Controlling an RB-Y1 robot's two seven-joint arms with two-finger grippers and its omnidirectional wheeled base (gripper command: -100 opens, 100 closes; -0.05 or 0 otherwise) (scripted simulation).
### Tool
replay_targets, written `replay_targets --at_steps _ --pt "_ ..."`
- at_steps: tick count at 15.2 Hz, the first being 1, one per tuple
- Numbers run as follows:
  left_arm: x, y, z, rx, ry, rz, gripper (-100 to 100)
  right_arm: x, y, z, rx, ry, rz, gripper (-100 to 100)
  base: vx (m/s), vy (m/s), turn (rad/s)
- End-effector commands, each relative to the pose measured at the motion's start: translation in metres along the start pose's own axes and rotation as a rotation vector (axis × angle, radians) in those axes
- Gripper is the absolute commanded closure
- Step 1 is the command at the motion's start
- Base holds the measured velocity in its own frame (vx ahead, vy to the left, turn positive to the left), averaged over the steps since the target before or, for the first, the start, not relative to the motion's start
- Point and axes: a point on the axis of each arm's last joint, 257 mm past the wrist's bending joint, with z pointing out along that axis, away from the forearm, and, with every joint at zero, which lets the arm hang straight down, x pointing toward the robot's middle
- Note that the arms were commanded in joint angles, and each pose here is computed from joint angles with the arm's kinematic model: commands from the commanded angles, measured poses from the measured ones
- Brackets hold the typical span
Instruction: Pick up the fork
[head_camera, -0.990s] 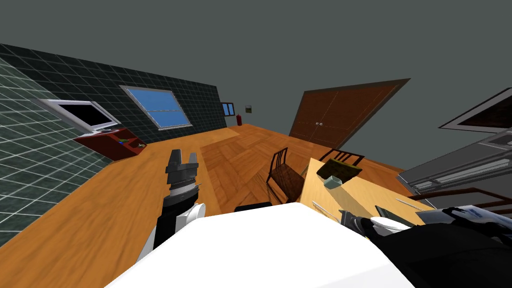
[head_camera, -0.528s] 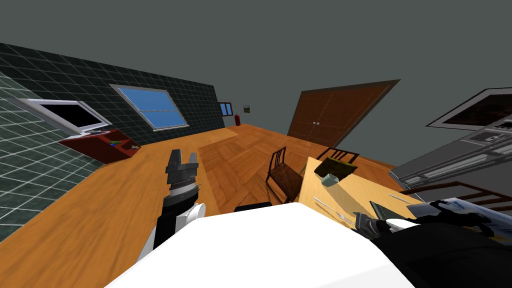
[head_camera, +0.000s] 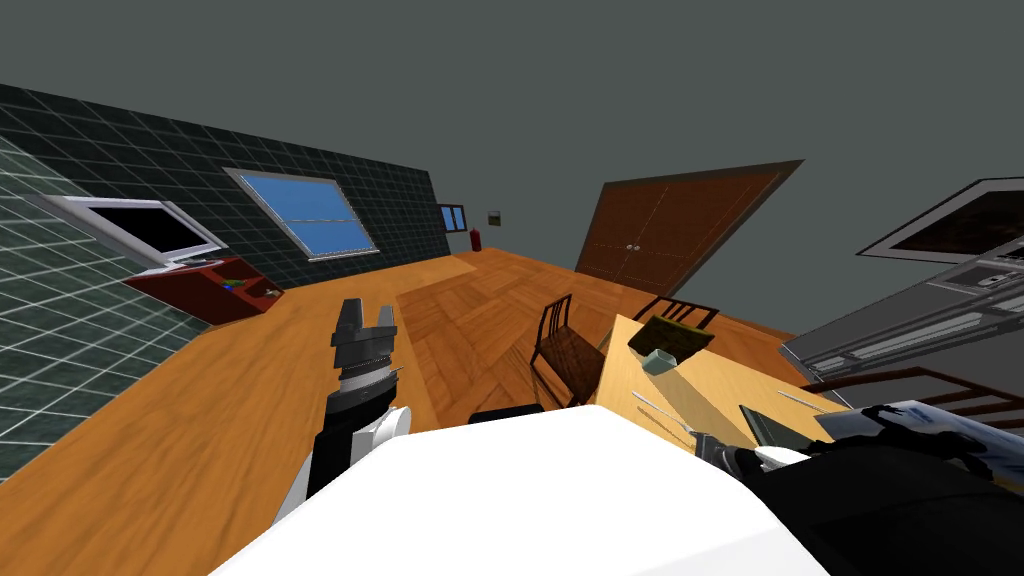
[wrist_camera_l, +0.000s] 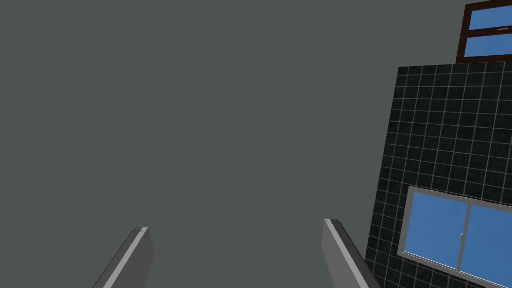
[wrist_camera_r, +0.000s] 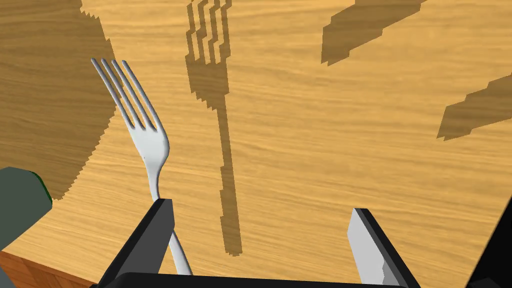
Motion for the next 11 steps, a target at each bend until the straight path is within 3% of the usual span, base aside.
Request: replay_targets --at_steps 1,4,5,8,9,10,11 --pt "0.0 0.0 0.0 0.0 0.0 0.0 0 -0.009 0.005 0.001 -0.009 -0.014 0.005 -100 -0.01 -0.008 0.012" --pt "0.0 0.0 0.0 0.0 0.0 0.0 0 -0.049 0.029 0.015 -0.061 -0.088 -0.005 -100 -0.011 -0.015 0.062" --pt "0.0 0.0 0.0 0.0 0.0 0.0 0 -0.035 0.021 0.012 -0.041 -0.06 -0.002 -100 -0.005 -0.019 0.05" --pt "0.0 0.0 0.0 0.0 0.0 0.0 0 -0.04 0.038 0.025 -0.038 -0.055 0.015 -100 0.005 -0.037 0.08" --pt "0.0 0.0 0.0 0.0 0.0 0.0 0 -0.039 0.034 0.02 -0.042 -0.06 0.01 -100 0.005 -0.032 0.034" --pt "0.0 0.0 0.0 0.0 0.0 0.0 0 -0.039 0.024 0.014 -0.045 -0.065 0.0 100 -0.006 0.01 -0.099" --pt "0.0 0.0 0.0 0.0 0.0 0.0 0 -0.04 0.022 0.013 -0.046 -0.066 -0.002 100 -0.01 0.042 -0.133"
